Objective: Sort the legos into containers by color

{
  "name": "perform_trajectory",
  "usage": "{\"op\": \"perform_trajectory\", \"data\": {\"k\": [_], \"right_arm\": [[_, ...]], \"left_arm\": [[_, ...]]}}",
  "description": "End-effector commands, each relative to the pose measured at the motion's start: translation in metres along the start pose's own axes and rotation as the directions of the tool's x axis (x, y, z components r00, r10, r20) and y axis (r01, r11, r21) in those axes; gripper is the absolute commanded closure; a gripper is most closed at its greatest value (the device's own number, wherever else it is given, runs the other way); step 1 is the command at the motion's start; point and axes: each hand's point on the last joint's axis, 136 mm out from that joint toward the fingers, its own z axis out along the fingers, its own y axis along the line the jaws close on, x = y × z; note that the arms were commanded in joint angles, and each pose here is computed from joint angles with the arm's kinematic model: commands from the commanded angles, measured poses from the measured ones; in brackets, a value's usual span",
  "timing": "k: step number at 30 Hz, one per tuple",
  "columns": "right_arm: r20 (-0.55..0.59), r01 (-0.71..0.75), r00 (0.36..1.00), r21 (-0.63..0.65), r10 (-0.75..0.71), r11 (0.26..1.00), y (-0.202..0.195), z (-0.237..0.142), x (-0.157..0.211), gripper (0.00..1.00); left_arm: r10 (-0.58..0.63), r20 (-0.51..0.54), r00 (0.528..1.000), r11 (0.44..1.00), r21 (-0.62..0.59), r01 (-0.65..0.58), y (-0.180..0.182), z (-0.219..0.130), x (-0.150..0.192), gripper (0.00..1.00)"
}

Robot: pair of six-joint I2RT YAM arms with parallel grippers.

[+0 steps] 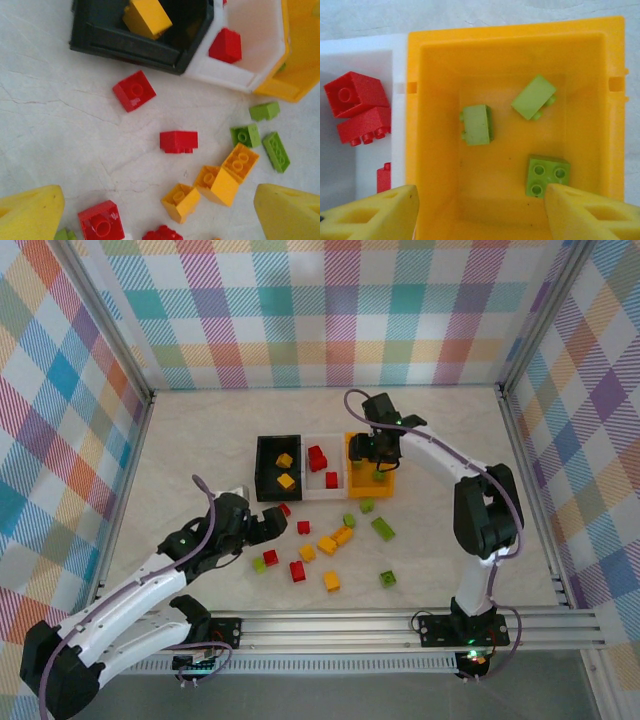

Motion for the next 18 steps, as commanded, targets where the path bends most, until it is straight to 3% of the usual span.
{"op": "perform_trajectory", "data": {"k": [1,6,11,14,18], "right_arm": [[0.05,-0.012,0.999,-0.052,0.015,0.999,0.006,-0.032,-0.002,0.31],[0.047,-0.029,0.998,-0.059,0.032,0.998,-0.003,-0.037,0.018,0.3],[0.034,-0.034,0.999,-0.048,0.036,0.998,-0.011,-0.036,0.034,0.28],[0.027,-0.038,0.999,-0.043,0.039,0.998,-0.015,-0.035,0.04,0.28],[0.031,-0.044,0.999,-0.043,0.045,0.998,-0.018,-0.035,0.042,0.28]], "left_arm": [[0.097,-0.069,0.993,0.993,0.074,-0.092,-0.029,-0.003,0.004,0.07],[0.31,-0.191,0.931,0.946,0.155,-0.283,-0.078,0.011,0.055,0.08],[0.541,-0.336,0.771,0.841,0.201,-0.502,-0.105,0.03,0.132,0.13],[0.611,-0.38,0.695,0.788,0.203,-0.581,-0.107,0.041,0.16,0.15],[0.634,-0.414,0.653,0.761,0.184,-0.622,-0.105,0.054,0.176,0.17]]}}
